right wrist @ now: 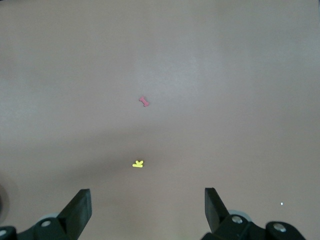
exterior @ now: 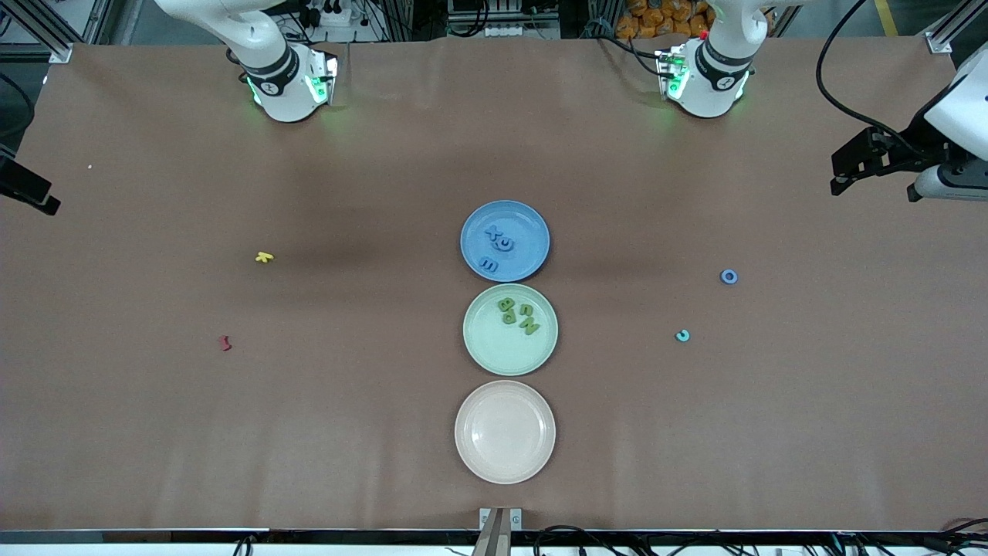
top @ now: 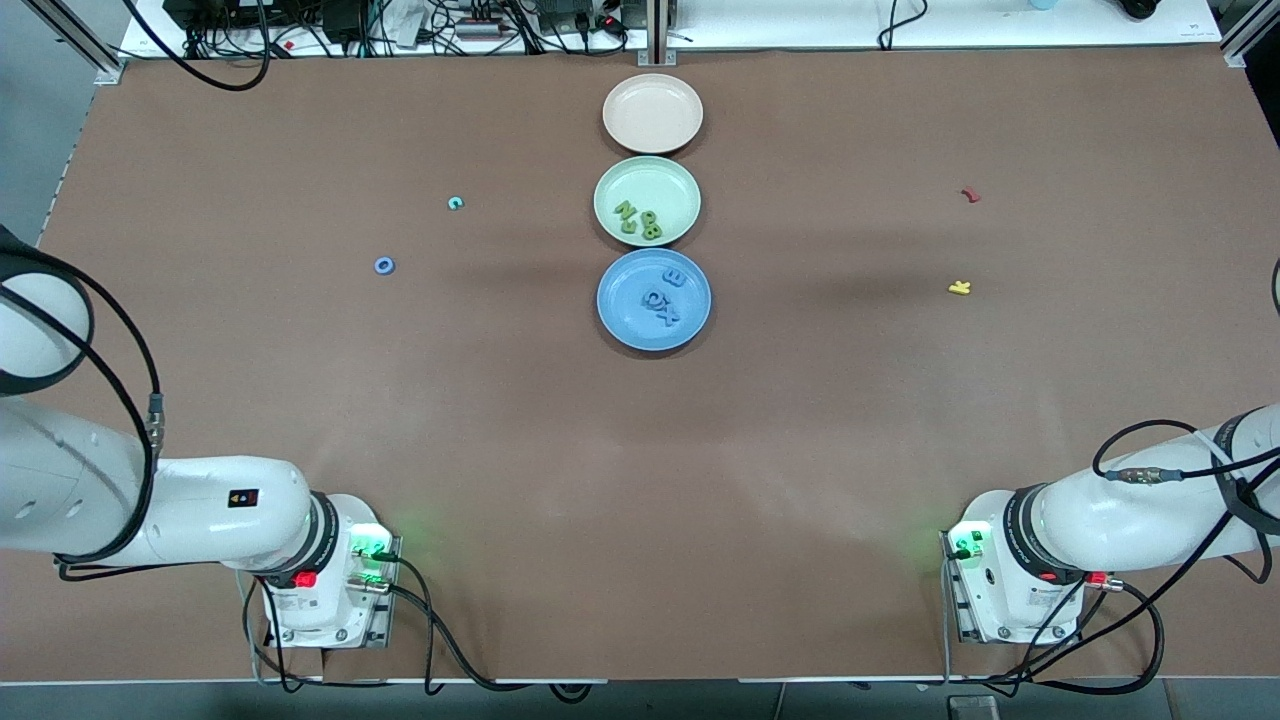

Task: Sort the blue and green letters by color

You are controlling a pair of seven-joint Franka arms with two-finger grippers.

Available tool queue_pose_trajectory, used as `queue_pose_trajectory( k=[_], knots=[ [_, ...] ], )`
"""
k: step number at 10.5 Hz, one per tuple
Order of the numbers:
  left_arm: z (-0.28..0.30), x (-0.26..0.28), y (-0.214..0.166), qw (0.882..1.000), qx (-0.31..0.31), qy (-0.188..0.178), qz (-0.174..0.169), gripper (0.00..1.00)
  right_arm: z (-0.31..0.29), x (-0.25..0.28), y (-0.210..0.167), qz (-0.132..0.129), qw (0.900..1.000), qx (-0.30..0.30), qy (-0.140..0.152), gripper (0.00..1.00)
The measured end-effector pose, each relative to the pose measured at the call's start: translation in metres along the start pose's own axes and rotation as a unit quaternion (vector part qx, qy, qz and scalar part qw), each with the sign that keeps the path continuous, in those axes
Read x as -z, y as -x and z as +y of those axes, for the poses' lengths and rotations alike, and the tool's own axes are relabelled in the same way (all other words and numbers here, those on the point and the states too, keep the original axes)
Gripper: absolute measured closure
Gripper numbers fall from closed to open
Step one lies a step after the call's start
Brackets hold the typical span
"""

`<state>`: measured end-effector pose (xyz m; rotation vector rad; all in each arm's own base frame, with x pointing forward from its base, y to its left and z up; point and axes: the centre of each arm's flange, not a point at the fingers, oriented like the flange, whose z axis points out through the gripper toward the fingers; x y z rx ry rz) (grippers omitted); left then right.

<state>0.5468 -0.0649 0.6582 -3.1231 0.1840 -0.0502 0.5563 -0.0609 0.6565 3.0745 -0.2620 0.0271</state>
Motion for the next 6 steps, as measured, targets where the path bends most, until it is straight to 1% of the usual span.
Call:
queue_pose_trajectory(
  k=[3, 6],
  knots=[
    [0.001, 0.000, 0.000, 1.000, 0.029, 0.000, -0.001, 0.00, -0.012, -0.001, 0.001, 0.001, 1.000, 0.005, -0.001, 0.00],
    [0.001, 0.000, 0.000, 0.999, 0.033, 0.000, -0.001, 0.00, -0.024, 0.000, 0.002, 0.002, 1.000, 0.016, -0.002, 0.00]
  ],
)
